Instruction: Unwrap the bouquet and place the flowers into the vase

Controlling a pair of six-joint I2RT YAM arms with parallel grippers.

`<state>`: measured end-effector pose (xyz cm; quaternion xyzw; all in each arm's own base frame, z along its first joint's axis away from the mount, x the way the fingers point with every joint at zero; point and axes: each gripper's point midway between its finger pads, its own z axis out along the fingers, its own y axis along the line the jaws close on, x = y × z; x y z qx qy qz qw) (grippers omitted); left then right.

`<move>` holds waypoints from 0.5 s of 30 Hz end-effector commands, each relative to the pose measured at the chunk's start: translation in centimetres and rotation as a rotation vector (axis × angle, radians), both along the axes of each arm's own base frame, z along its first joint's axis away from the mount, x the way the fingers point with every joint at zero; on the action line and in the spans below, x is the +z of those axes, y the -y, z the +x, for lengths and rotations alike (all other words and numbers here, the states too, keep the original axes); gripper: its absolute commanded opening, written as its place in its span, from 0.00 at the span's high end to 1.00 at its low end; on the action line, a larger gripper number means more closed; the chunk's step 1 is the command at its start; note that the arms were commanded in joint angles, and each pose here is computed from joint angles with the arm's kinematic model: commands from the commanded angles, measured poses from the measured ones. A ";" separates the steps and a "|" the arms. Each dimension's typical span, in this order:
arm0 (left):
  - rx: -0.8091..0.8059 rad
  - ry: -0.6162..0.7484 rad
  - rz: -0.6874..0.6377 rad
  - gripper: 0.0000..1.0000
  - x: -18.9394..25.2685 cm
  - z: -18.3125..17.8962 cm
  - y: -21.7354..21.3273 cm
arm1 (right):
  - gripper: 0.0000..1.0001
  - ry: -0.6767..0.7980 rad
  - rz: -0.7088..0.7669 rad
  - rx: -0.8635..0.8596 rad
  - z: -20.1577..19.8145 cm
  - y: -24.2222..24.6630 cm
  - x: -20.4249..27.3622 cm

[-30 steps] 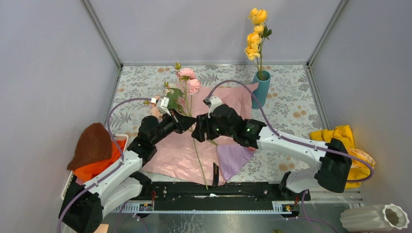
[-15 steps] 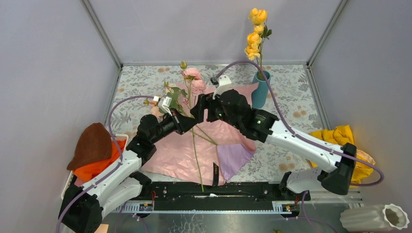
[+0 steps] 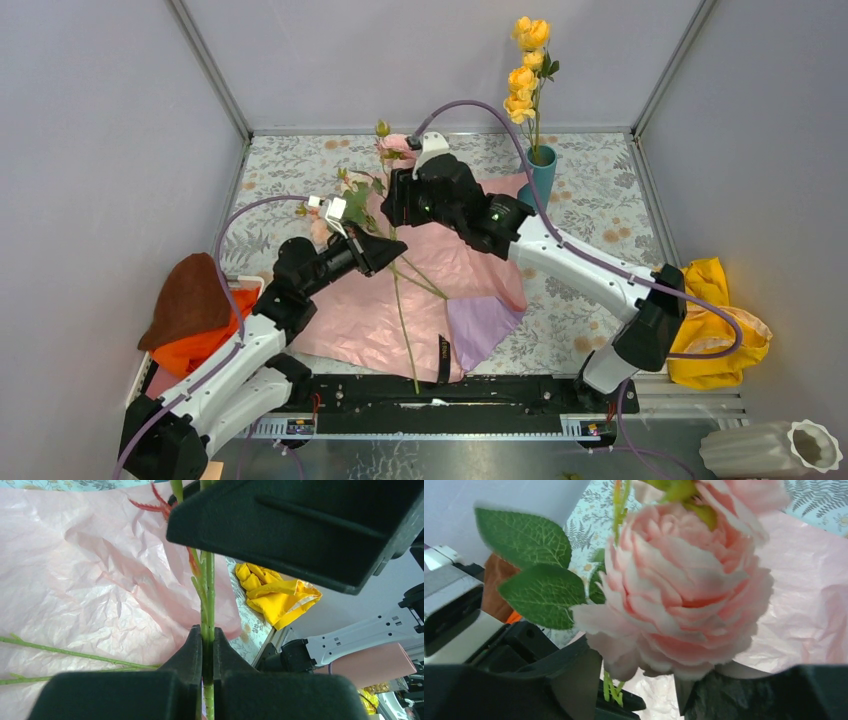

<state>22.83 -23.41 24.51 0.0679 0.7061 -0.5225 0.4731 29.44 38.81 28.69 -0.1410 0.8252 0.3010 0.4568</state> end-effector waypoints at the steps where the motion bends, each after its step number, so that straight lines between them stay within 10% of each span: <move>1: -0.035 0.044 -0.032 1.00 1.8 -0.7 0.2 | 0.50 0.064 0.090 0.037 1.5 -1.5 4.2; 11: -0.043 0.061 -0.010 0.99 2.0 -0.8 0.2 | 0.93 0.045 0.069 0.072 1.7 -2.5 3.1; 15: -0.004 0.048 0.003 0.81 2.2 -0.6 -0.3 | 1.00 0.070 0.071 0.066 1.8 -2.1 4.2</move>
